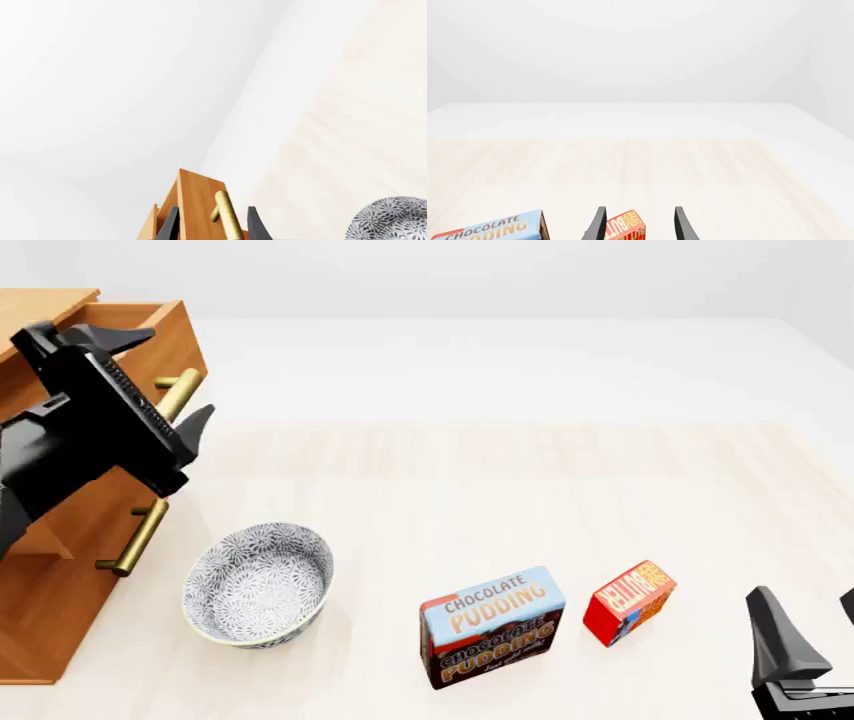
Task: Put the butter at the back in the top drawer of the cabinet and close it.
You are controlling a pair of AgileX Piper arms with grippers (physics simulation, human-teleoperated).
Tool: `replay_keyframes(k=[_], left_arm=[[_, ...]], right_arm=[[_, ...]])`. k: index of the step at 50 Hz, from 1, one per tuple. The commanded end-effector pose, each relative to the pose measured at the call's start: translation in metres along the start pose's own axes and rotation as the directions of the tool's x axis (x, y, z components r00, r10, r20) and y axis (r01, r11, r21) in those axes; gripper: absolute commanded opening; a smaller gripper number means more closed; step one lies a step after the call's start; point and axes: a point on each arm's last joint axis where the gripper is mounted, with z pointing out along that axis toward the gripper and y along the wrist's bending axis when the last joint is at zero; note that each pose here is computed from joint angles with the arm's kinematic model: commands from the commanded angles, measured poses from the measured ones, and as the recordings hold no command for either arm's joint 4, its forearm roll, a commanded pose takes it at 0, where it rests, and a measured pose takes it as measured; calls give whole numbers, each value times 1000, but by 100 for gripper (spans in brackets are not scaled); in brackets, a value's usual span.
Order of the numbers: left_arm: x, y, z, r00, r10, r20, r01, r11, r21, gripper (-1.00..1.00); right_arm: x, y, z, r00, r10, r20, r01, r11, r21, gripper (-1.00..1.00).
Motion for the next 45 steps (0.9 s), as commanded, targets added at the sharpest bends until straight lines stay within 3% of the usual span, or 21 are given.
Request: replay_keyframes(k=[1,2,9,10,12,14,15,20,21,23,26,28,32,33,35,38,39,40,41,43,45], left_arm=[[-37,36,-25,989,-136,65,133,990,38,100],[-46,39,-27,984,-154,90,150,987,50,100],[-57,71,-46,962,-267,61,264,963,52,100],[-67,83,-45,939,-343,36,339,936,92,100],[-69,89,-50,935,-351,45,347,934,84,100],[-77,106,-49,895,-447,-3,445,890,102,100],[-80,112,-51,884,-468,-2,466,879,102,100],[-91,139,-47,777,-621,-98,629,770,105,100],[-91,139,-47,777,-621,-98,629,770,105,100],[-93,146,-45,737,-665,-121,675,732,96,100],[-91,149,-33,655,-727,-205,751,655,78,100],[-97,155,-32,595,-776,-210,801,594,74,100],[-98,163,-39,570,-797,-199,819,572,52,100],[-98,162,-37,544,-812,-212,836,547,48,100],[-97,162,-38,548,-809,-212,833,552,45,100],[-92,155,-28,488,-832,-263,866,499,29,100],[-86,149,-19,427,-845,-320,892,452,-1,100],[-81,148,-16,384,-857,-345,907,419,-30,100],[-85,151,-21,388,-862,-326,908,418,-24,100],[-82,150,-20,349,-871,-346,921,387,-47,100],[-82,157,-27,362,-875,-321,916,399,-54,100]], right_arm=[[0,0,0,1000,0,0,0,1000,0,100],[0,0,0,1000,0,0,0,1000,0,100],[0,0,0,1000,0,0,0,1000,0,100],[0,0,0,1000,0,0,0,1000,0,100],[0,0,0,1000,0,0,0,1000,0,100],[0,0,0,1000,0,0,0,1000,0,100],[0,0,0,1000,0,0,0,1000,0,100],[0,0,0,1000,0,0,0,1000,0,100],[0,0,0,1000,0,0,0,1000,0,100],[0,0,0,1000,0,0,0,1000,0,100],[0,0,0,1000,0,0,0,1000,0,100],[0,0,0,1000,0,0,0,1000,0,100],[0,0,0,1000,0,0,0,1000,0,100],[0,0,0,1000,0,0,0,1000,0,100],[0,0,0,1000,0,0,0,1000,0,100],[0,0,0,1000,0,0,0,1000,0,100],[0,0,0,1000,0,0,0,1000,0,100],[0,0,0,1000,0,0,0,1000,0,100],[0,0,0,1000,0,0,0,1000,0,100],[0,0,0,1000,0,0,0,1000,0,100],[0,0,0,1000,0,0,0,1000,0,100]])
